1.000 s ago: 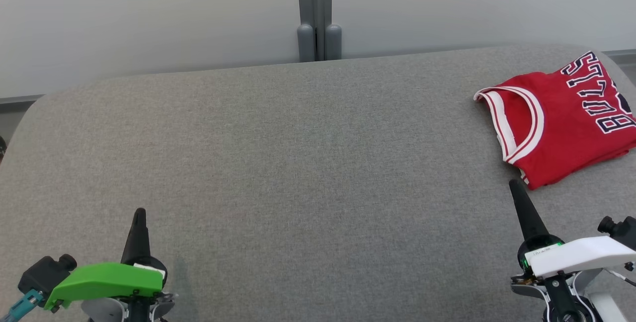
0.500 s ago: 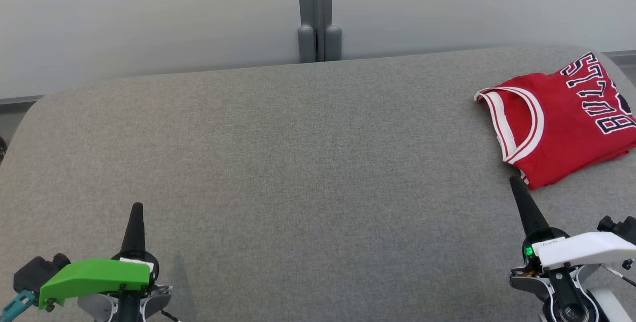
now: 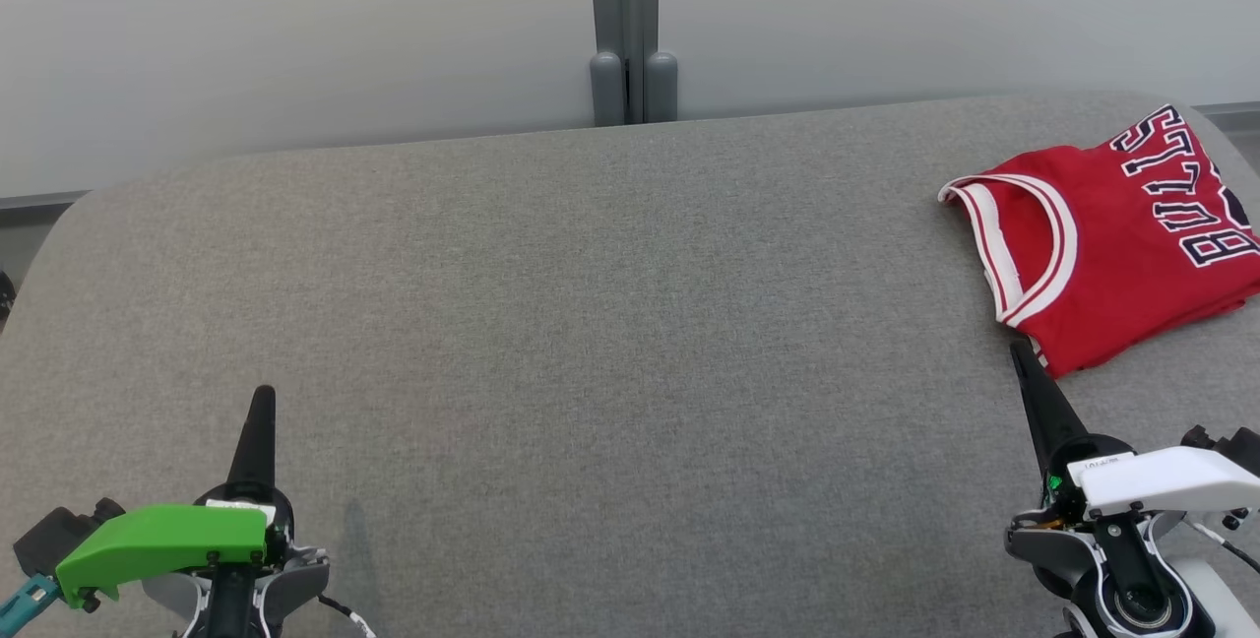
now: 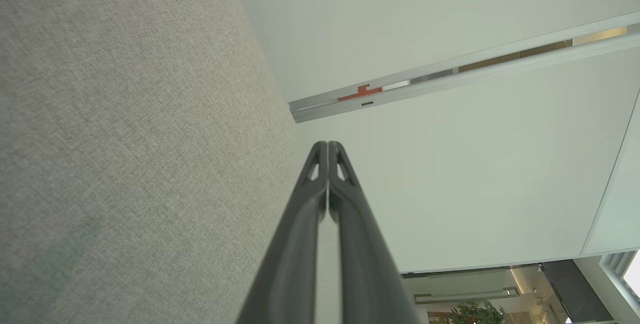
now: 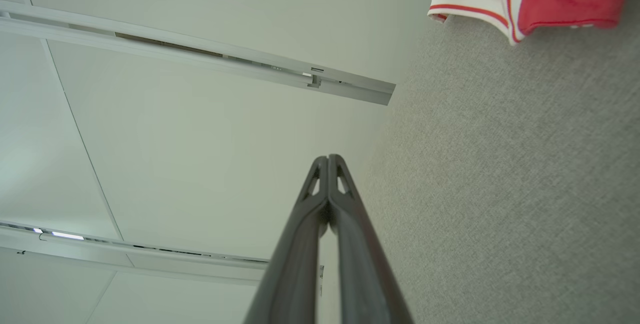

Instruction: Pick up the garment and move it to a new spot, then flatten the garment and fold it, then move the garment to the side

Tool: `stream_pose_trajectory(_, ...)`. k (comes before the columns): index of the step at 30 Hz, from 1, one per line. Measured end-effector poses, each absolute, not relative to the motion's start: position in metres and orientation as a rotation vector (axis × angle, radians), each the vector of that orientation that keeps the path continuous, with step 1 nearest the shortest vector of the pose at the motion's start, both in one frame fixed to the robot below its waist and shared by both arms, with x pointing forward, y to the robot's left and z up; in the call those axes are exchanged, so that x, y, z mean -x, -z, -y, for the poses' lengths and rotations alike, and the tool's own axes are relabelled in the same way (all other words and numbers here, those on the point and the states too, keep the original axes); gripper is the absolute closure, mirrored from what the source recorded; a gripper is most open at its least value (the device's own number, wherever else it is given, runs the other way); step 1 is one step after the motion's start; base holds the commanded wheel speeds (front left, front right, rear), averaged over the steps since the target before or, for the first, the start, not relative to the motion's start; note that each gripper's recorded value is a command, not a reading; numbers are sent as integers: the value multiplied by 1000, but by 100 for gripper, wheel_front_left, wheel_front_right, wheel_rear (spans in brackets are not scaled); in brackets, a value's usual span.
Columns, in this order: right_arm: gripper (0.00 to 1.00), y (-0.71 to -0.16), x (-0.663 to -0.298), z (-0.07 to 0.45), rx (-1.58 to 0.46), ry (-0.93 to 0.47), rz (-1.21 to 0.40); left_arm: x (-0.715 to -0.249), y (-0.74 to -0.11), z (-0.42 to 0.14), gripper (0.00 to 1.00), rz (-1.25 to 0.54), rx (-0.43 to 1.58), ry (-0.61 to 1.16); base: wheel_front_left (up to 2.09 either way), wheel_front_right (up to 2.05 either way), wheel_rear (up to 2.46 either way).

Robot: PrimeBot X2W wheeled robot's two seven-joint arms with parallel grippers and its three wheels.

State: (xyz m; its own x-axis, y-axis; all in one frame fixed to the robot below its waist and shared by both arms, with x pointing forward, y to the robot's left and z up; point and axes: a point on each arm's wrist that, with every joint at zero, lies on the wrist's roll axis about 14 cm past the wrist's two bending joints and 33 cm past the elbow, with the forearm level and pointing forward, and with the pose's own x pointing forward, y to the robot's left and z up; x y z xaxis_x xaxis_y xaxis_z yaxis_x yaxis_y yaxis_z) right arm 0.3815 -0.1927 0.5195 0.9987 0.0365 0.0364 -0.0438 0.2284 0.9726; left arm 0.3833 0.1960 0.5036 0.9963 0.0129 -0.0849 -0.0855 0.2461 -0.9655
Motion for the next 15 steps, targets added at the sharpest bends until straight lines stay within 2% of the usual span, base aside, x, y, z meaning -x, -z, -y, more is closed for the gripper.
stream_pose_trajectory(15, 100, -519, -386, 196, -1455, -33, 3, -386, -511, -198, 100, -43, 1441, -44, 0, 0, 0)
